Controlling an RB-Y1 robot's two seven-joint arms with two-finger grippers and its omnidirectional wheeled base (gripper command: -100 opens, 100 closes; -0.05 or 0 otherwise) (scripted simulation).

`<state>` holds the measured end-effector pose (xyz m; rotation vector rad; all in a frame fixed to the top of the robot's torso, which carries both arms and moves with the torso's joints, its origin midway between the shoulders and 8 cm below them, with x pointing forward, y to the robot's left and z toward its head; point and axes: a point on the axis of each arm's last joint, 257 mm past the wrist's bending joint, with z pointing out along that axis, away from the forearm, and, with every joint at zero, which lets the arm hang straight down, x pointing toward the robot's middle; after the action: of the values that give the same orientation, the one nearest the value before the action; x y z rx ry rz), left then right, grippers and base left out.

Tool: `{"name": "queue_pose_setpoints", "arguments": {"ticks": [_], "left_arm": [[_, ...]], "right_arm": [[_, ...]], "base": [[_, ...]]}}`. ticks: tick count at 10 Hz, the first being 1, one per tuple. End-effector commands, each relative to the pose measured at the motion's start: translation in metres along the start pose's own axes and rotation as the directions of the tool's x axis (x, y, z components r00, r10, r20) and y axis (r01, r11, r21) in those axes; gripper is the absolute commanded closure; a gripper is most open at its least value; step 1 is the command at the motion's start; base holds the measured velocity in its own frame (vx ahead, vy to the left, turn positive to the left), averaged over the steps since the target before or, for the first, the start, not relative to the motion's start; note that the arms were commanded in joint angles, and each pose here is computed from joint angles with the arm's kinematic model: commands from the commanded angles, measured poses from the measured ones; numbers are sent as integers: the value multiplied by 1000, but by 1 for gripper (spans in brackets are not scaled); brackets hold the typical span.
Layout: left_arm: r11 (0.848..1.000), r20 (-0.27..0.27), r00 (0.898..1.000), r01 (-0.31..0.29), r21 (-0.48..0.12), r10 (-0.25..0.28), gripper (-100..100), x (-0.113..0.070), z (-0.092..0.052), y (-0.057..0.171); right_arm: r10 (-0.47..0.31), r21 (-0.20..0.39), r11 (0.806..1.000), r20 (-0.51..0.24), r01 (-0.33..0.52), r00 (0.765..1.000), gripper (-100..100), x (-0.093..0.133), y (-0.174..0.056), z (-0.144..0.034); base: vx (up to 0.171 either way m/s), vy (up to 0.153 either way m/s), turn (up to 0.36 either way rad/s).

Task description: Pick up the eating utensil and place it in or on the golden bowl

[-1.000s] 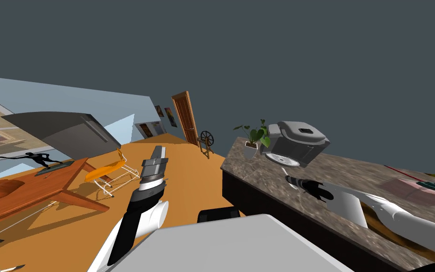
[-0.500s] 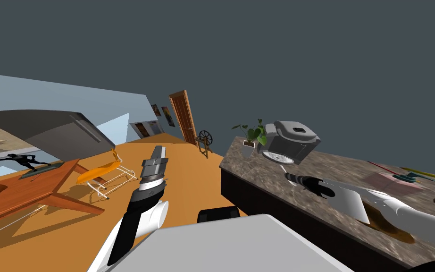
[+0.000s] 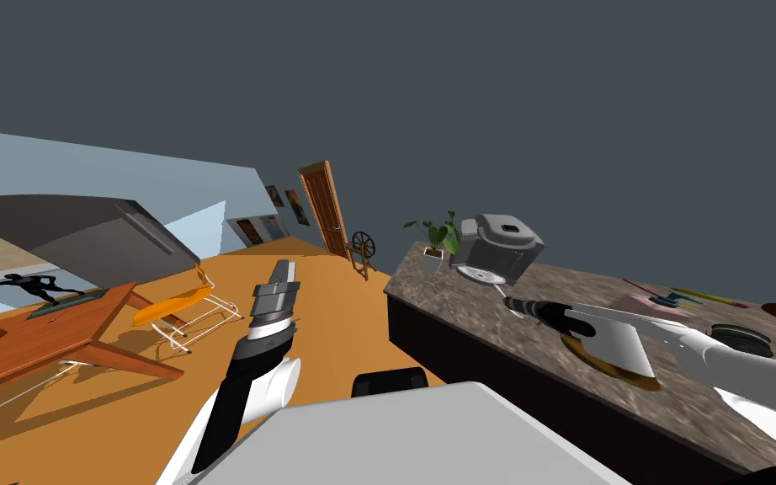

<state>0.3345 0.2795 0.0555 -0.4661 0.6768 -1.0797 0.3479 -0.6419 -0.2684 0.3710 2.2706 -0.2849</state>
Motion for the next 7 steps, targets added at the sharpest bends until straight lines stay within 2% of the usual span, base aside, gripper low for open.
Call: {"name": "queue_pose_setpoints", "arguments": {"ticks": [1, 3, 7], "left_arm": [[1000, 0, 1000, 0, 0, 0, 0, 0, 0, 0], [1000, 0, 1000, 0, 0, 0, 0, 0, 0, 0], [1000, 0, 1000, 0, 0, 0, 0, 0, 0, 0]], "right_arm": [[-19, -18, 1000, 13, 19, 1000, 100, -13, 8, -4], [-44, -40, 998, 23, 45, 999, 100, -28, 18, -9], [-92, -84, 992, 15, 93, 996, 100, -40, 40, -19]], "base": [[-115, -85, -37], [-110, -85, -45], [-124, -105, -88]]}}
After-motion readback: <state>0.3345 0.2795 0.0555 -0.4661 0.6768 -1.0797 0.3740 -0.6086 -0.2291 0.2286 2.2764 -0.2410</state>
